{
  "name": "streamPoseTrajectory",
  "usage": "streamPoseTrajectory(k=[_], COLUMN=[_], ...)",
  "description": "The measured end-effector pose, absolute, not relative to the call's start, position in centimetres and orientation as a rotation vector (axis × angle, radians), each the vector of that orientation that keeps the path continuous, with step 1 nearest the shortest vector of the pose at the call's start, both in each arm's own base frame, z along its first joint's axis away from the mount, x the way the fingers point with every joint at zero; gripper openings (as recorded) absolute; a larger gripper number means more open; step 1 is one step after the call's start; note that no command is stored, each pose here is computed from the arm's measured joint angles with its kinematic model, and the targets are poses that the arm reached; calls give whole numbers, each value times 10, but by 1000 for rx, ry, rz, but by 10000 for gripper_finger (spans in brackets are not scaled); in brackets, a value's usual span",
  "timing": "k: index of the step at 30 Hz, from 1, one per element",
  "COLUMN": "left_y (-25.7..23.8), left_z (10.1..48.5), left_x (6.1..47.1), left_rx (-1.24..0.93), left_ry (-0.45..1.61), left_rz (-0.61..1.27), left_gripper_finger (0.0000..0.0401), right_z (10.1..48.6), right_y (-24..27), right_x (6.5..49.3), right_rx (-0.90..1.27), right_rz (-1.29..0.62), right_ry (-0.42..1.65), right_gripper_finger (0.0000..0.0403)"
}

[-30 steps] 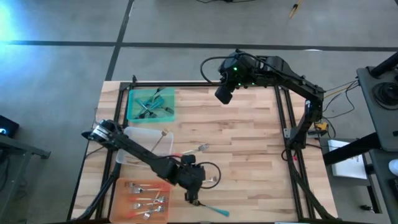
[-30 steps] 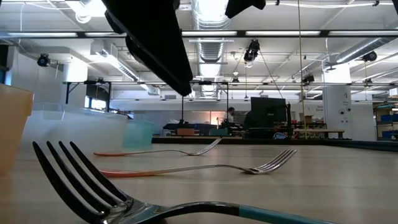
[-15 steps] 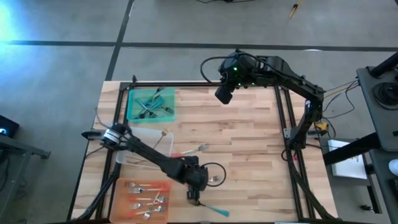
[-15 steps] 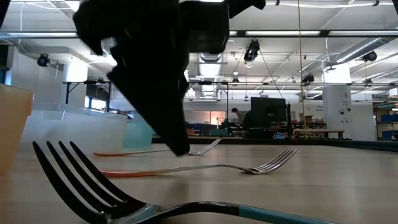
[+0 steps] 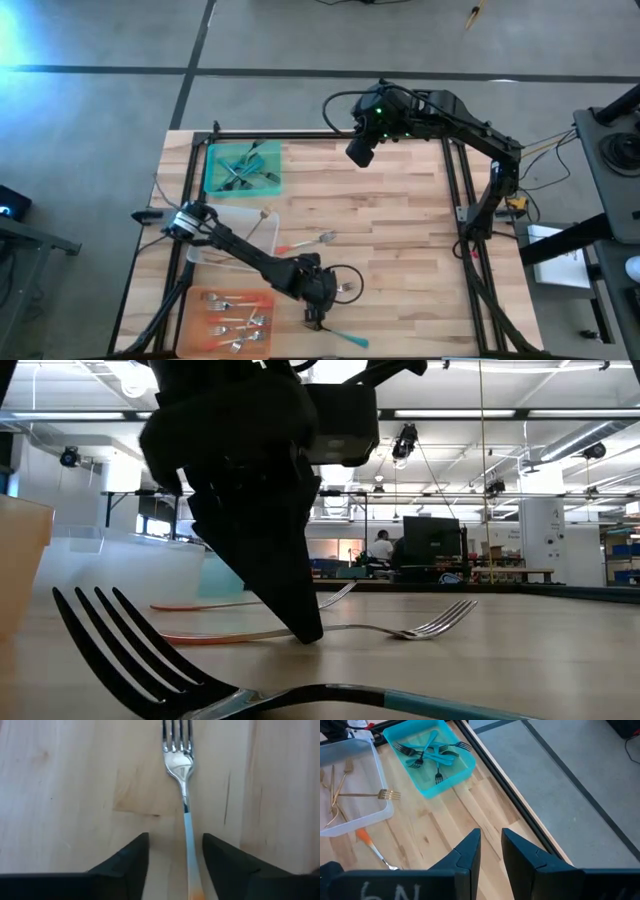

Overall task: Sort silverware by color (type)
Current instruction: Put the orange fork into the orange bin

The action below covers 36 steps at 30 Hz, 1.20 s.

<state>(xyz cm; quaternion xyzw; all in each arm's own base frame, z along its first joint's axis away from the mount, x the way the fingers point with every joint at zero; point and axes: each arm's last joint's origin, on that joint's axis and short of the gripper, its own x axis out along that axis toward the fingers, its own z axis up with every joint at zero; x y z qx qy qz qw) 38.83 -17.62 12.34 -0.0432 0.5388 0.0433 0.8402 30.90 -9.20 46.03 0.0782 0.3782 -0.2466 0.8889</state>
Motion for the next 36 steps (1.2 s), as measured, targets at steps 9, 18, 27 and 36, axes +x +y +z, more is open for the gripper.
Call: streamPoseTrajectory(k=[9,18,27,36], left_y=[-177,-180,-187,-213], left_z=[109,117,146,182], left_x=[391,390,381,357], left_rx=[-135,-178,-63,-45], left_ry=[1151,1140,1163,1118], left_rz=[122,130,160,139], left_gripper_finger=[29,1,0,0], right_z=[460,460,460,460], right_y=[-92,-92,-92,-92], right_x=[309,309,309,309], right_rx=[161,162,163,162], right_rz=[-512,-512,-513,-513], right_ry=[785,785,784,783], right_gripper_finger=[69,82,78,71])
